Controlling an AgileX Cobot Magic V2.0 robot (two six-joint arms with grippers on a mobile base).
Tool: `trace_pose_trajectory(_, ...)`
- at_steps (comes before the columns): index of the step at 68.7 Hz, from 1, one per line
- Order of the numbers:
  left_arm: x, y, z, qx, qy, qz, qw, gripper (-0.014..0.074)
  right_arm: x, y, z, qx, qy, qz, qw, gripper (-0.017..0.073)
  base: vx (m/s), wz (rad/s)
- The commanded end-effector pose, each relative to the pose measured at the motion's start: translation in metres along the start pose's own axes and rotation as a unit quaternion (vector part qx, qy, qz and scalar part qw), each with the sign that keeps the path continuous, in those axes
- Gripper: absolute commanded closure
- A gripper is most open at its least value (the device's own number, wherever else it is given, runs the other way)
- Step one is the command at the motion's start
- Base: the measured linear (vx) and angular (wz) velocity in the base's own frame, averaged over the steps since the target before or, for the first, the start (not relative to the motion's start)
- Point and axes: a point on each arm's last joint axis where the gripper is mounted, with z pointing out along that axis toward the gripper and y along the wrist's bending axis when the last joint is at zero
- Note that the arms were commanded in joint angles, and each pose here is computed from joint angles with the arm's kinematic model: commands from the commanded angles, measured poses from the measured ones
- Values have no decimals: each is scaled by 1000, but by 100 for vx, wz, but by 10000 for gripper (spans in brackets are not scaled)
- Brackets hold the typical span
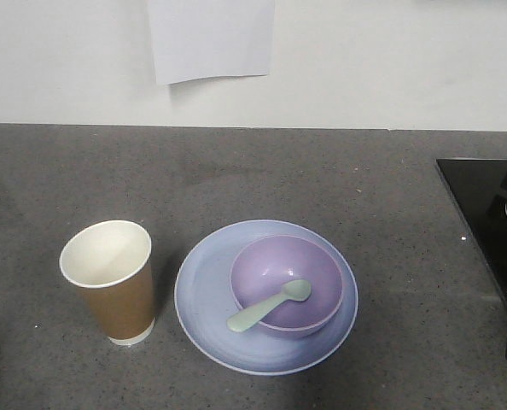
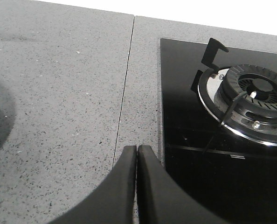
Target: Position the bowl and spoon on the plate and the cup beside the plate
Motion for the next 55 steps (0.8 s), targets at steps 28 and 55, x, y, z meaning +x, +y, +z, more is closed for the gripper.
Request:
trace_pose_trajectory(28, 4, 1, 1, -6, -19, -57, 998, 601, -11, 0, -2, -3, -29, -14, 999, 564, 0, 0)
trace_pose_trajectory(55, 4, 1, 1, -6, -19, -57, 998, 601, -11, -1, -2, -2, -28, -14, 1000, 564, 0, 0)
